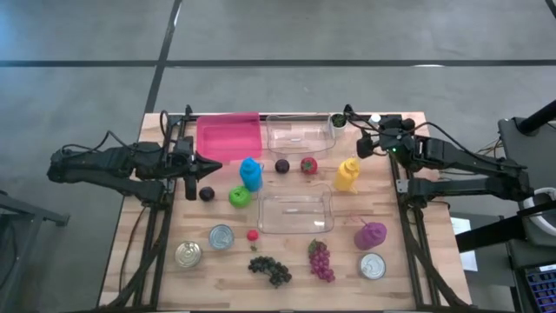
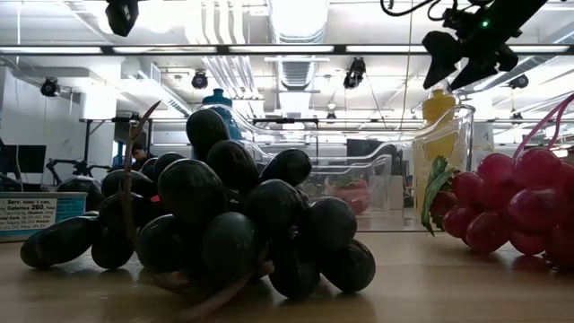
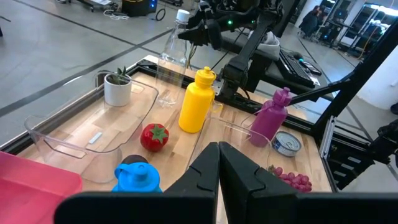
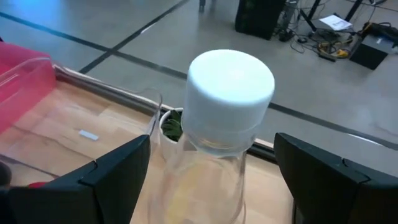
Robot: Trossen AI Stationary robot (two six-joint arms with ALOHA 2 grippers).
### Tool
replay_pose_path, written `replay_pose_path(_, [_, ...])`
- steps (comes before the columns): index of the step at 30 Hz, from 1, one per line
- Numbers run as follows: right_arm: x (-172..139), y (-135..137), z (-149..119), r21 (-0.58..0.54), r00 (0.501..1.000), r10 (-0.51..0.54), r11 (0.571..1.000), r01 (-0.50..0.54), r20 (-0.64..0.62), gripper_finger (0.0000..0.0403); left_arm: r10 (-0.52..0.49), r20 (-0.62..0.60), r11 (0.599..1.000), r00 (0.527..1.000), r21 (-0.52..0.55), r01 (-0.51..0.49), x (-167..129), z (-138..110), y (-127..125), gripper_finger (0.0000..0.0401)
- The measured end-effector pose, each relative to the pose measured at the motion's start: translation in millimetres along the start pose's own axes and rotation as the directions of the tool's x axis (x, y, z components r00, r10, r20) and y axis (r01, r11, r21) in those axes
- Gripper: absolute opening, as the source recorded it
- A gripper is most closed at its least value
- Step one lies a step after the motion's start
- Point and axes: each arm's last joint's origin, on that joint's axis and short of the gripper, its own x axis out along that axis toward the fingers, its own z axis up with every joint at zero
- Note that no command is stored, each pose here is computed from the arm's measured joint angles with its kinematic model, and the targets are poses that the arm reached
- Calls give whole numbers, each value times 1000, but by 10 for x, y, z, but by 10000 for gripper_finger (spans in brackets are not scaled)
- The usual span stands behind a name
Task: Pick & Place Food Item
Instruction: Put the transparent bottle into the top transparent bin
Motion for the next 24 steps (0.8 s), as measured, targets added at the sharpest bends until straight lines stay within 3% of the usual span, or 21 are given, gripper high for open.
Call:
replay_pose_path(9, [35,33,64,58,999,7,998,-9,41,336,0,0,1000,1000,0,0,0,0,0,15])
replay_pose_path(24, [122,81,57,51,1000,-19,999,18,24,335,0,0,999,1000,-49,0,0,-1,1,15])
